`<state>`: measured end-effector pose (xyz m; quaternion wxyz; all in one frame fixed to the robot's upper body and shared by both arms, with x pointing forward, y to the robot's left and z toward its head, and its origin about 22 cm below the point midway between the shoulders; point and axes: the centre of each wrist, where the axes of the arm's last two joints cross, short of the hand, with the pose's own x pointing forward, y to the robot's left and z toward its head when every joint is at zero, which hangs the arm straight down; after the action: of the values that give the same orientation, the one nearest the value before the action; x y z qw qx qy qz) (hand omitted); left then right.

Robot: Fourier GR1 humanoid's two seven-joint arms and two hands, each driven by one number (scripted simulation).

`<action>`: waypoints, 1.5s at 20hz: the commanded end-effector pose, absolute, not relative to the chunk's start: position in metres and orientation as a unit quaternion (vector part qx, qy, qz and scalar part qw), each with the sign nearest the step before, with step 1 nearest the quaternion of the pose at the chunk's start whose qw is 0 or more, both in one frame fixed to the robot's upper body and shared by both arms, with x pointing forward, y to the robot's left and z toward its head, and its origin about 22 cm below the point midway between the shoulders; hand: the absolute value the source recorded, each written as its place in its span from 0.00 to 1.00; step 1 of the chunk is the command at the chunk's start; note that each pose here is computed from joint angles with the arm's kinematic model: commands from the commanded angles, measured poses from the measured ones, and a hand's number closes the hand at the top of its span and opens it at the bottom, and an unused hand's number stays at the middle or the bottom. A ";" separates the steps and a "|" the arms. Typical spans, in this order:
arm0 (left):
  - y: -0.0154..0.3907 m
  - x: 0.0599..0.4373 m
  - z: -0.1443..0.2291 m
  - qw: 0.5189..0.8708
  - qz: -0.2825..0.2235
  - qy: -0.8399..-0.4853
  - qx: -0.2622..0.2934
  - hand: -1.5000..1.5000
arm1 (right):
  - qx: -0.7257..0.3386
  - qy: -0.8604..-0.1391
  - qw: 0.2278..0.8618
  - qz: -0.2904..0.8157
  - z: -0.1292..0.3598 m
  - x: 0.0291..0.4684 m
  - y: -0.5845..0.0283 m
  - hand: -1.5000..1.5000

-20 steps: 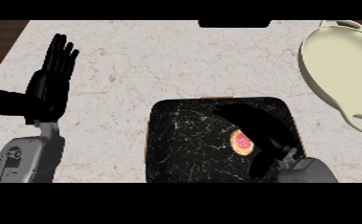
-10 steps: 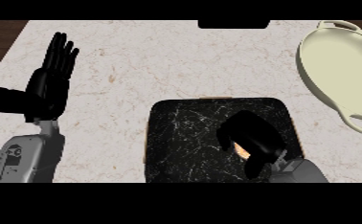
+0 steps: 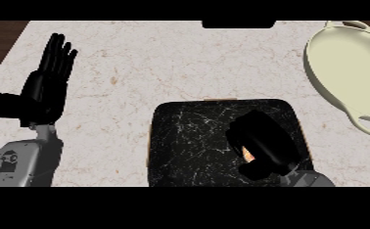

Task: Pick the cupcake from the tray and place it in the pot

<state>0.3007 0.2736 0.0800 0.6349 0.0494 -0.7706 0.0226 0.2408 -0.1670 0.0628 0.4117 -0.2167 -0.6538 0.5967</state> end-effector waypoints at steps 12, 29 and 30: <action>0.275 0.297 0.066 0.635 0.024 -0.770 0.053 0.50 | -0.396 -0.688 0.436 0.425 0.133 0.171 -0.137 1.00; 0.274 0.304 0.088 0.633 0.022 -0.772 0.050 0.50 | -0.536 -0.663 0.463 0.242 0.202 0.209 -0.314 1.00; 0.259 0.298 0.076 0.637 0.020 -0.769 0.043 0.50 | -0.535 -0.665 0.462 0.239 0.208 0.221 -0.329 1.00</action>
<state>0.2992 0.2669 0.0776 0.6351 0.0482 -0.7706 0.0211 0.2088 -0.2817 0.1929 0.4505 -0.5238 -0.6769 0.2542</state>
